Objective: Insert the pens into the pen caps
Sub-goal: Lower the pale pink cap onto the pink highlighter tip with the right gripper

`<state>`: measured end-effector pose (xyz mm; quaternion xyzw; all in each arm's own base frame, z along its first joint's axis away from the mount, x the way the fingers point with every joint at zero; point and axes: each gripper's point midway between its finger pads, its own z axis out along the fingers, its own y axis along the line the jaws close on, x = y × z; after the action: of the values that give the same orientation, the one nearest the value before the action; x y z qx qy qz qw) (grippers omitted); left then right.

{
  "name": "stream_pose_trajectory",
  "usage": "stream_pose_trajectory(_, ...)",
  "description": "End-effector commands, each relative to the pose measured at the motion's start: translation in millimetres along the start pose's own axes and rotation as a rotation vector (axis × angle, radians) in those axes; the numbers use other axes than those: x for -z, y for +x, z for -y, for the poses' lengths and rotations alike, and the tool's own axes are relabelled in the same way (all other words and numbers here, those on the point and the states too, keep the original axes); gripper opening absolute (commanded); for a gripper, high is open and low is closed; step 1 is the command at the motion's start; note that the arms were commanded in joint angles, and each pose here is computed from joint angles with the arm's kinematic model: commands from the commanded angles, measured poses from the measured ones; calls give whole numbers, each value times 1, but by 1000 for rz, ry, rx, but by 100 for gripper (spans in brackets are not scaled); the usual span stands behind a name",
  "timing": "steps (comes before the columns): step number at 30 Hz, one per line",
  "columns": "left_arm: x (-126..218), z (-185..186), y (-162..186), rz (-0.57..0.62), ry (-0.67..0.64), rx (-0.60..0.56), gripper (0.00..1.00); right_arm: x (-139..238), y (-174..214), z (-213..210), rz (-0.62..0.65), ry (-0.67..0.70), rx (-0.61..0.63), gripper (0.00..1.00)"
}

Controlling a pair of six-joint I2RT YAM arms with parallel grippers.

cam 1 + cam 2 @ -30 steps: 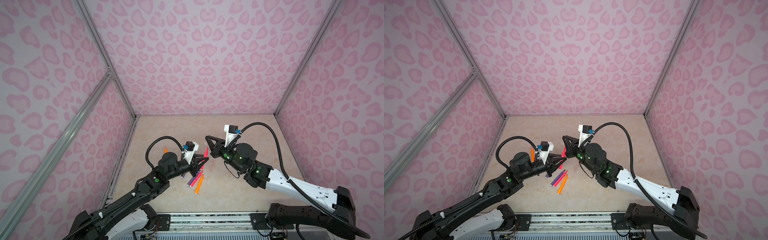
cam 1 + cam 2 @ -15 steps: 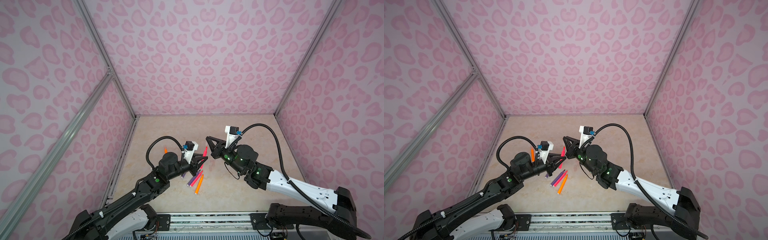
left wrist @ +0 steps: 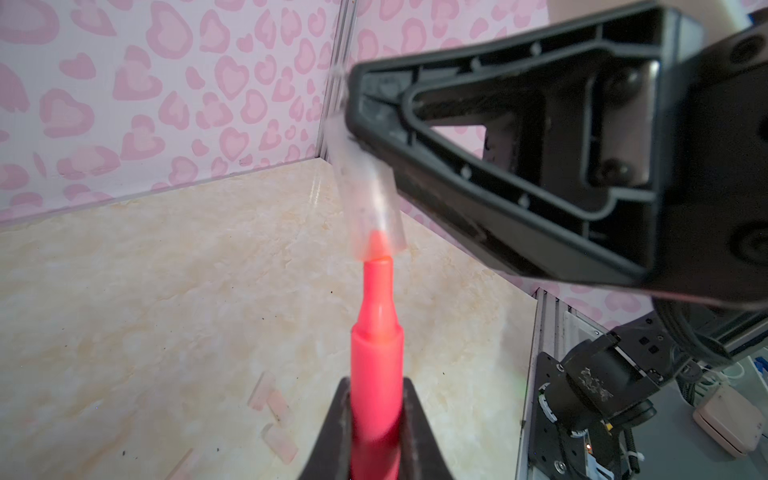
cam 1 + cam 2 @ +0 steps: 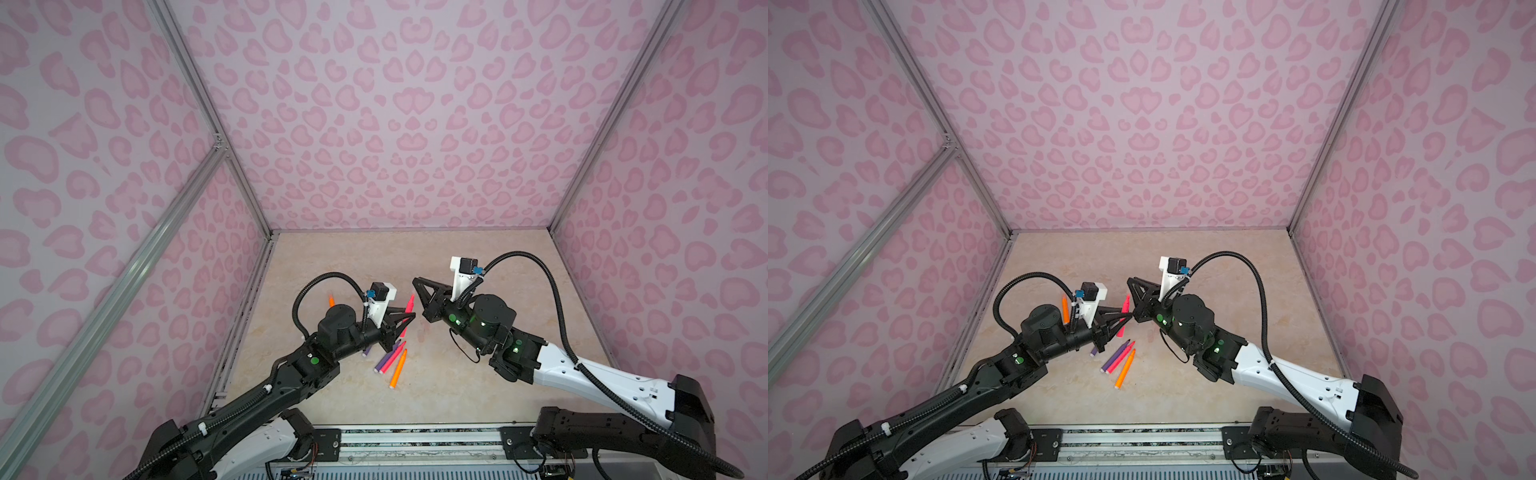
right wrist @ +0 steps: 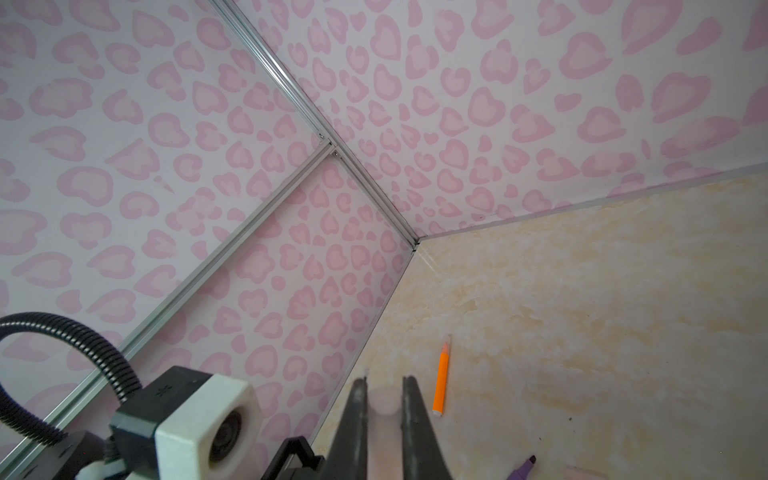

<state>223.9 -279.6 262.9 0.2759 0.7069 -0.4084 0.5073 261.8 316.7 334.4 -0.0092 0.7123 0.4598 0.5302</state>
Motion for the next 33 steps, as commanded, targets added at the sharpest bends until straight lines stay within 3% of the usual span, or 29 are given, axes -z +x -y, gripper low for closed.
stream_pose_trajectory(1,0,1,-11,39,1,-18,3,-2,2,-3,3,-11,-13,0)
stream_pose_trajectory(9,0,0,-13,42,-5,0,3,-2,10,-7,-11,-25,8,0)
stream_pose_trajectory(23,5,18,-16,62,100,-2,3,11,32,-26,-46,-169,124,0)
stream_pose_trajectory(33,5,18,-16,61,102,-6,3,19,38,-25,-60,-185,132,8)
